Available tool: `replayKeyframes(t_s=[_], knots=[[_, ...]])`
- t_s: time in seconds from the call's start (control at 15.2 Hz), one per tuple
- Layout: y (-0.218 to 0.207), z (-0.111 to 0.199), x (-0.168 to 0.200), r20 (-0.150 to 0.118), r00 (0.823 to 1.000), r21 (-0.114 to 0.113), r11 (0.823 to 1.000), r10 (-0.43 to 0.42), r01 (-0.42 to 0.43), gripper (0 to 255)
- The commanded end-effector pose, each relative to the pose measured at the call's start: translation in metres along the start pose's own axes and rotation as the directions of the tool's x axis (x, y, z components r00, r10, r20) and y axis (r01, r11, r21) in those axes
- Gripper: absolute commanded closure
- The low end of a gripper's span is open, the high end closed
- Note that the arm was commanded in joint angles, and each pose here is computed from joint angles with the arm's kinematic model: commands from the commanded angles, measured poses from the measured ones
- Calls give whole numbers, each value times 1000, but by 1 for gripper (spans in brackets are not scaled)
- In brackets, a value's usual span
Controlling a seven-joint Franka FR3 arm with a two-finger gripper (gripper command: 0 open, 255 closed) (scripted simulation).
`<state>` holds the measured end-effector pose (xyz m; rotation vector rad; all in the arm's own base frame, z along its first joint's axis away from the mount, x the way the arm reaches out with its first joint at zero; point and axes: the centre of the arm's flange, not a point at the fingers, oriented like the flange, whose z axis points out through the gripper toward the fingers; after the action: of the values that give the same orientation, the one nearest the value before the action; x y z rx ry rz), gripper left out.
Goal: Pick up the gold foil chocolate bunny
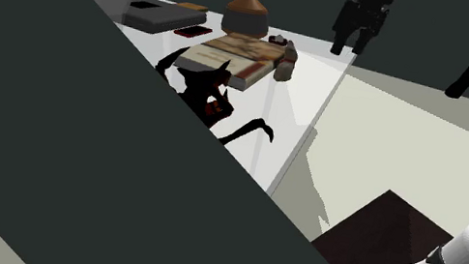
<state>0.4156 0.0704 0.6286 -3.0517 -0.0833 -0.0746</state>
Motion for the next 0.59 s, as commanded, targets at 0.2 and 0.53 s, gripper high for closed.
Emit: replayKeyframes(t_s=[0.2,0.53], knots=[[-15,5,60,5,998,73,996,61,-61,0],[-27,7,114,13,994,136,984,113,-113,0]])
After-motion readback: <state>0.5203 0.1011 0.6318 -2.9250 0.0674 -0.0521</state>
